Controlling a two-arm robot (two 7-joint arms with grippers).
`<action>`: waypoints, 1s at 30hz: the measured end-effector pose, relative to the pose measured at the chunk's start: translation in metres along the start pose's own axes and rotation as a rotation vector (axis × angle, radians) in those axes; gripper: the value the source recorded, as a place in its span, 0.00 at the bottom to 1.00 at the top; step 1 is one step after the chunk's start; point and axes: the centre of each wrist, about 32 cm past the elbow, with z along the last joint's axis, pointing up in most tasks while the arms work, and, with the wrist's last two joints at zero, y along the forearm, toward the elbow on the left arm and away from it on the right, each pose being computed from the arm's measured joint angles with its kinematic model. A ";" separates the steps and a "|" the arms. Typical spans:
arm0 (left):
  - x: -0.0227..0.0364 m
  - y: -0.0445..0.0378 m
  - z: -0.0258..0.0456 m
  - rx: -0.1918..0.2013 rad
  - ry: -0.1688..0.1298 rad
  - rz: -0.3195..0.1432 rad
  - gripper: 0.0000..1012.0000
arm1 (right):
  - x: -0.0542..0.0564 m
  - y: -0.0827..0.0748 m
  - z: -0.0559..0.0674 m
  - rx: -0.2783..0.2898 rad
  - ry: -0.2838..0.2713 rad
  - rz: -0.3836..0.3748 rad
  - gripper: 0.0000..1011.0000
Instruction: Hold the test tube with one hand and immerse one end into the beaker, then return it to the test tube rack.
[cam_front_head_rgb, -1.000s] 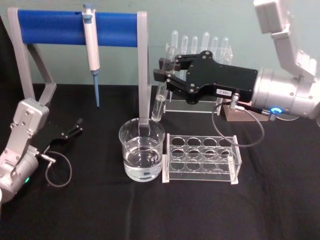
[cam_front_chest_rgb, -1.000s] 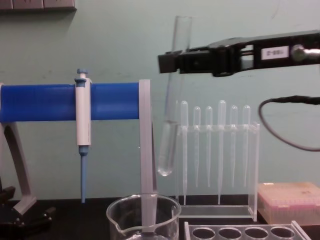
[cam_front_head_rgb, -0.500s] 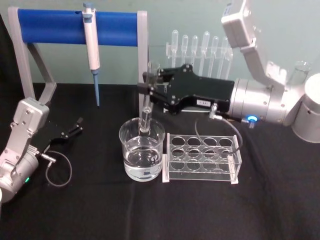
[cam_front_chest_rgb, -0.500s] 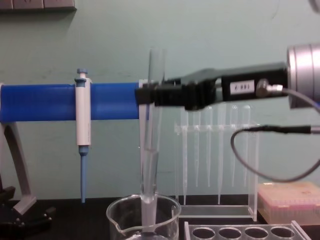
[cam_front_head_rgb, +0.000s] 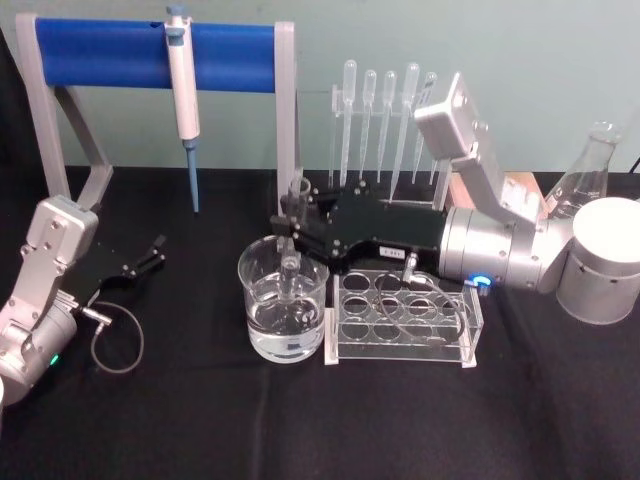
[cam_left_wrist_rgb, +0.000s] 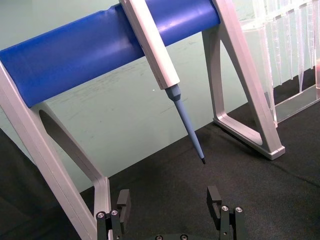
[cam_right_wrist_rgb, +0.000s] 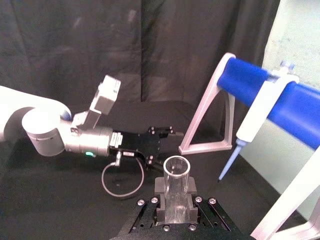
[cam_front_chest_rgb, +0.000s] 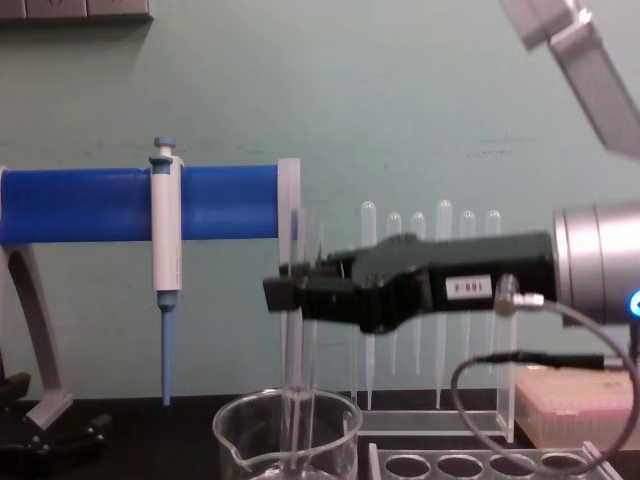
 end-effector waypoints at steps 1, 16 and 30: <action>0.0000 0.0000 0.0000 0.000 0.000 0.000 0.99 | 0.000 0.000 -0.002 -0.001 0.003 0.000 0.23; 0.0000 0.0000 0.0000 0.000 0.000 0.000 0.99 | -0.002 0.005 -0.031 -0.012 0.015 -0.020 0.23; 0.0000 0.0000 0.0000 0.000 0.000 0.000 0.99 | -0.003 0.010 -0.044 -0.035 0.017 -0.020 0.23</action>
